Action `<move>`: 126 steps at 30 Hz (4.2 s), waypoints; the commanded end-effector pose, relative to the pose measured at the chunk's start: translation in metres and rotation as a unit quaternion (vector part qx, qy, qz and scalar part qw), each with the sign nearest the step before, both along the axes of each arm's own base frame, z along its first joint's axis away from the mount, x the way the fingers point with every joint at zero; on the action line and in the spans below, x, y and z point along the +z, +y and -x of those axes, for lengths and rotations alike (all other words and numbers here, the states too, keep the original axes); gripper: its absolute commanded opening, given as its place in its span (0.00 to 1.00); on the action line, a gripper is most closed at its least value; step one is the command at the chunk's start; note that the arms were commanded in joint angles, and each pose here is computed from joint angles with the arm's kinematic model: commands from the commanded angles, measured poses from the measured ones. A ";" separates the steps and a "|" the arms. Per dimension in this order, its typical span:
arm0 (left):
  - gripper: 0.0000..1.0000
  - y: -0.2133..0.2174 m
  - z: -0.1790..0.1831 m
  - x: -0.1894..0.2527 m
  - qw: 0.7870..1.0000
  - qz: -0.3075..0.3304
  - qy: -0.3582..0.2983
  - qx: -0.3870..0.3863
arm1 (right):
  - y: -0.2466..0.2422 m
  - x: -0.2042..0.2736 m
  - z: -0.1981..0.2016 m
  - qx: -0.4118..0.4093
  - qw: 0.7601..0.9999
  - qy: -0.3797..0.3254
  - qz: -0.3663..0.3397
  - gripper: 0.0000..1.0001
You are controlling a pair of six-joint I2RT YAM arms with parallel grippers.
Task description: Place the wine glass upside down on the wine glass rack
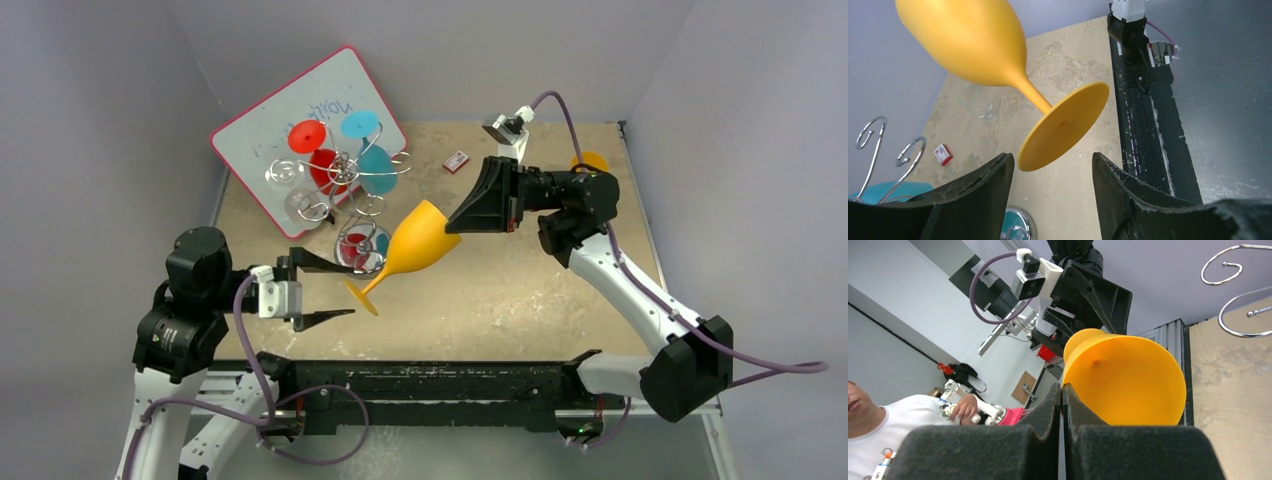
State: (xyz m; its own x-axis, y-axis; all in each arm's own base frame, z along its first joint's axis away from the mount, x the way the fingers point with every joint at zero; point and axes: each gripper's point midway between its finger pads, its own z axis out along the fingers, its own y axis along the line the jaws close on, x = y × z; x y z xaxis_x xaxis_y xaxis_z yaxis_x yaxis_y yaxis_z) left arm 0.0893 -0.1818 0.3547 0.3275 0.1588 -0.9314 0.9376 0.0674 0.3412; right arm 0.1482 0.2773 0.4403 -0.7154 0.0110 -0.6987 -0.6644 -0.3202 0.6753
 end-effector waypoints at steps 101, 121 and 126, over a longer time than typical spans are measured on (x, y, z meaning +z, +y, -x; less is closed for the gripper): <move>0.00 0.097 -0.052 0.063 0.544 0.374 0.546 0.515 | -0.020 0.004 -0.042 -0.314 0.927 -0.191 0.073 0.60; 0.00 0.054 -0.084 0.044 0.536 0.354 0.626 0.442 | -0.027 0.000 -0.027 -0.304 0.924 -0.220 0.073 0.67; 0.00 0.051 -0.096 0.058 0.546 0.369 0.617 0.429 | -0.030 0.000 -0.025 -0.308 0.922 -0.221 0.073 0.80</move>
State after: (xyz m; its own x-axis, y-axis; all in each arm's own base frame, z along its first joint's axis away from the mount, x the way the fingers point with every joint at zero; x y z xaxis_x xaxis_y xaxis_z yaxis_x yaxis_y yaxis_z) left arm 0.1711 -0.1232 0.3830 -0.5364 -0.8032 -0.2592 -0.1636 0.4002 -0.9017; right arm 0.1811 0.2512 0.4320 -0.2951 0.1914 -0.9361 -0.8936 0.2915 0.3413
